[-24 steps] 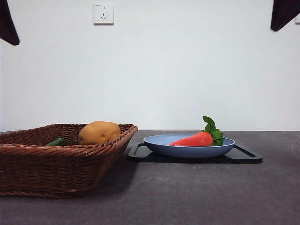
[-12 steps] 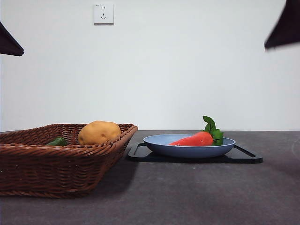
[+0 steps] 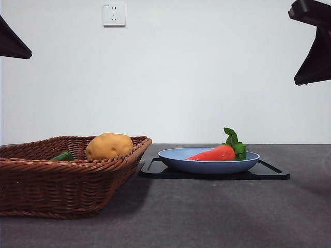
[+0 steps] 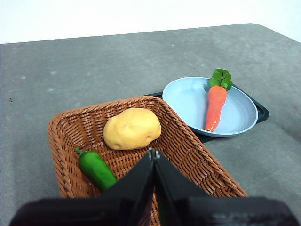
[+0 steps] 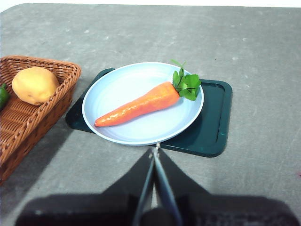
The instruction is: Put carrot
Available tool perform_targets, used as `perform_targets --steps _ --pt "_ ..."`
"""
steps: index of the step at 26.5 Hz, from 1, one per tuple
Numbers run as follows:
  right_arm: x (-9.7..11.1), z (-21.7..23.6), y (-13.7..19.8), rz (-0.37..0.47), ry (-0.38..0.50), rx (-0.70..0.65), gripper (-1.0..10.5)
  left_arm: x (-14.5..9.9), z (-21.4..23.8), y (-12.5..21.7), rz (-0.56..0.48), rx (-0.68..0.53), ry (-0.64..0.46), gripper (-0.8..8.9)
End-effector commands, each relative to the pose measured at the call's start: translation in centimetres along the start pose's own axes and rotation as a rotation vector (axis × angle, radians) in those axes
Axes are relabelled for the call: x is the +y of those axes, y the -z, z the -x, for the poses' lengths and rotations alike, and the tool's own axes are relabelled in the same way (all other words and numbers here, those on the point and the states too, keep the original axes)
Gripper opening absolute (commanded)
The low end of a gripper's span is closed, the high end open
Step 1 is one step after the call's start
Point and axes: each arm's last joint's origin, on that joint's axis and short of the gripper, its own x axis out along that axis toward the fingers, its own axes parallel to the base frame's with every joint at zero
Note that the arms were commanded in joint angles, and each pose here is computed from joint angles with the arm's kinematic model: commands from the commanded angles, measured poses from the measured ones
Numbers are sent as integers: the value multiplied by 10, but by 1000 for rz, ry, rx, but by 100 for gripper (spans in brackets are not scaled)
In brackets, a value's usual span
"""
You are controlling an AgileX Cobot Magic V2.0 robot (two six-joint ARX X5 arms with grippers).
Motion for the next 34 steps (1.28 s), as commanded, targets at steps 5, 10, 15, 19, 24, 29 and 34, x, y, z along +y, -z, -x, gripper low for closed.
perform_targets --steps 5,10,15,19,24,29,34 --pt "2 1 -5 -17 -5 -20 3 -5 41 -14 -66 -219 2 8" --pt "2 1 -5 -17 -5 -20 3 9 64 9 -125 -338 -188 8" --pt "2 1 -5 -17 -5 -20 3 28 55 53 -90 -312 -384 8" --pt "2 1 -5 -17 -5 -20 3 38 39 84 -42 -221 -413 8" --pt "2 1 -5 -17 -5 -20 3 42 30 104 20 -140 -426 8" --pt "2 1 -5 -17 -5 -20 3 42 30 103 19 -145 -424 8" --pt "2 1 -5 -17 -5 -20 3 42 30 103 19 -146 -424 8"
